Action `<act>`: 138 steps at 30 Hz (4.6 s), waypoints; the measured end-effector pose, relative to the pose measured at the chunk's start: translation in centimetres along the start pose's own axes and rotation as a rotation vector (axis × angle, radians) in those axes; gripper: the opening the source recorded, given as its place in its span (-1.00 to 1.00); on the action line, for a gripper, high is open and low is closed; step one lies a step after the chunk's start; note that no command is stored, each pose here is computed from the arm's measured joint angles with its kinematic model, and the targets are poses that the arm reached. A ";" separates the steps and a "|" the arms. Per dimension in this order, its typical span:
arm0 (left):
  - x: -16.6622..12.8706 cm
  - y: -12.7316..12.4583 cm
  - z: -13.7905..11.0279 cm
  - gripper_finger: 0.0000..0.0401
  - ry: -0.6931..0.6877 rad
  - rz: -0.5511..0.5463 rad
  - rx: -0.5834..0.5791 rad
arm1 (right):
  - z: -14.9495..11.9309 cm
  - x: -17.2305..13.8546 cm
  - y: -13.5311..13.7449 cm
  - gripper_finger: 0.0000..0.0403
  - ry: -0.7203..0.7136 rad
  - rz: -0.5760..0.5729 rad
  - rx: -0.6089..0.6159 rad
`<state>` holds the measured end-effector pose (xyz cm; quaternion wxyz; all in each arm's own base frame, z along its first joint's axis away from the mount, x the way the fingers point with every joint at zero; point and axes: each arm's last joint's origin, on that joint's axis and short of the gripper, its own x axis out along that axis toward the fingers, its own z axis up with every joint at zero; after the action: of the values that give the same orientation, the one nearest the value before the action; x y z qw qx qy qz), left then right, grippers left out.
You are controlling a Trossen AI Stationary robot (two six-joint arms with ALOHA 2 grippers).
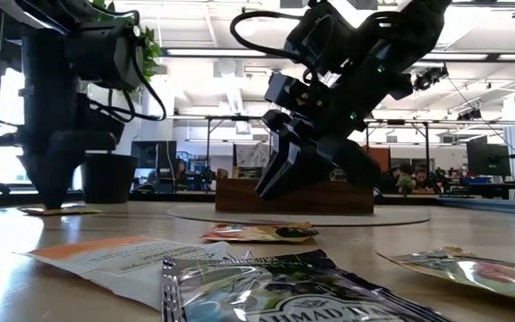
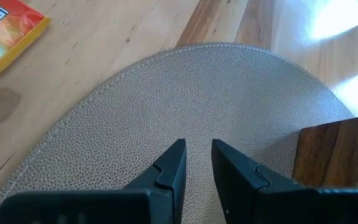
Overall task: Pick & Place Tea
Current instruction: Put the yellow tea bag into the left section of the wooden organizer
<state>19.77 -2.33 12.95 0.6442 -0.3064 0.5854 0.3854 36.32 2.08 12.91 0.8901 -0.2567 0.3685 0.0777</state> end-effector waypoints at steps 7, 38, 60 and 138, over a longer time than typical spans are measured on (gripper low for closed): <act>-1.3 -2.4 1.2 -0.98 -0.074 -0.170 0.056 | 0.0 0.0 0.0 -0.63 0.000 0.000 0.000; -2.6 -5.2 2.3 -0.15 -0.277 -0.449 0.581 | 0.5 0.0 0.1 -0.63 -0.084 0.078 0.001; -2.4 -7.8 2.7 0.22 -0.275 -0.311 0.832 | 0.4 0.0 0.2 -0.63 -0.078 0.082 0.001; -6.7 -11.9 5.9 -0.99 -0.410 -0.006 0.577 | -0.7 -1.5 -0.5 -0.63 0.202 -0.148 -0.026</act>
<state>32.89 -4.37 19.70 0.8095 -0.0296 0.5277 0.2556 34.98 1.39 13.67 0.8484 -0.3011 0.4352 -0.0095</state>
